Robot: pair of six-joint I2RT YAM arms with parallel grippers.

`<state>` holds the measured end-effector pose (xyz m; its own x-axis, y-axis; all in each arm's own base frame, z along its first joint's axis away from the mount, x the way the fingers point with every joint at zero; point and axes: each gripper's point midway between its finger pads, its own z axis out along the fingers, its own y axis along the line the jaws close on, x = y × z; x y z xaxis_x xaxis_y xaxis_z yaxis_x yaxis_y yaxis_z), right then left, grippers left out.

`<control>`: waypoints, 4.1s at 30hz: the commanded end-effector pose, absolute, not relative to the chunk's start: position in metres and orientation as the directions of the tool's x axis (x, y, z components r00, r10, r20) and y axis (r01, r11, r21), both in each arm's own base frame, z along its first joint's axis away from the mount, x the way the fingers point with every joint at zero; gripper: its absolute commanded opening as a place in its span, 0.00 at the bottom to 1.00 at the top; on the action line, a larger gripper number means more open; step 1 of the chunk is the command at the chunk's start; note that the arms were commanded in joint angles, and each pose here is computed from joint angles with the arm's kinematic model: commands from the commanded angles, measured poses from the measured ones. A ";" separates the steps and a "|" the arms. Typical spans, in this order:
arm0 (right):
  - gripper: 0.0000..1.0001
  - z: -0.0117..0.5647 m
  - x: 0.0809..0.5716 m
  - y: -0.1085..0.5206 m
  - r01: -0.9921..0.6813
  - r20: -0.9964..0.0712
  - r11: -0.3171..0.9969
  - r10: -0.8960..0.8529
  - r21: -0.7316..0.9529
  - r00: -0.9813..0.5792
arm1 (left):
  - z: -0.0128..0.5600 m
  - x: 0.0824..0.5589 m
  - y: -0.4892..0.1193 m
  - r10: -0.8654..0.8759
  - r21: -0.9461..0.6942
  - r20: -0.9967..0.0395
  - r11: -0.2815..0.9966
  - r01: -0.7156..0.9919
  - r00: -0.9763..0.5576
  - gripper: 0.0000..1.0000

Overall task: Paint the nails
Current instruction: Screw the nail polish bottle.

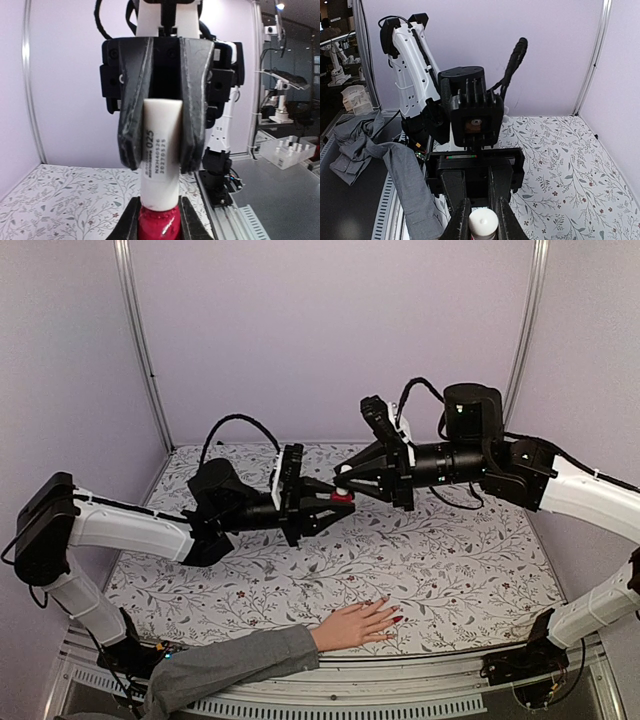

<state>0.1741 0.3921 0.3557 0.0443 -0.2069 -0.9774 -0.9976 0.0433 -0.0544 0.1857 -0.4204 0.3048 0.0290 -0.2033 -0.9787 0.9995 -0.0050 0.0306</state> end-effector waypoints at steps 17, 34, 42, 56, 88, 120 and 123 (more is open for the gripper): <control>0.00 0.314 0.223 0.418 -0.953 -0.941 0.278 -0.274 0.120 -0.198 | 0.330 0.273 -0.403 -0.156 0.123 -0.938 0.684 0.719 0.309 0.00; 0.08 0.306 0.238 0.420 -0.908 -0.930 0.364 -0.215 0.207 -0.299 | 0.314 0.281 -0.423 -0.031 0.212 -0.932 0.762 0.612 0.361 0.00; 0.18 0.313 0.238 0.410 -0.908 -0.943 0.380 -0.201 0.175 -0.266 | 0.308 0.270 -0.418 -0.045 0.213 -0.935 0.722 0.658 0.352 0.00; 0.60 0.330 0.211 0.394 -0.954 -0.967 0.272 -0.185 0.122 -0.176 | 0.303 0.231 -0.416 -0.153 0.167 -0.950 0.483 0.859 0.271 0.00; 0.25 0.353 0.119 0.379 -0.975 -0.978 -0.206 -0.172 -0.084 0.121 | 0.310 0.143 -0.420 -0.223 0.093 -0.974 -0.180 0.979 0.051 0.00; 0.00 0.335 0.160 0.397 -1.000 -0.965 0.007 -0.261 -0.015 0.013 | 0.344 0.199 -0.409 -0.310 0.071 -0.943 0.163 0.984 0.119 0.00; 0.00 0.334 0.170 0.397 -0.998 -0.964 0.059 -0.266 -0.025 0.008 | 0.350 0.213 -0.405 -0.321 0.054 -0.938 0.245 0.968 0.133 0.00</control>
<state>0.1642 0.3876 0.3554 0.0718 -0.2084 -0.9754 -0.9970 0.0144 -0.0765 0.1784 -0.4183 0.3110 0.0652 -0.2339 -0.9701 0.9978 0.0286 0.0602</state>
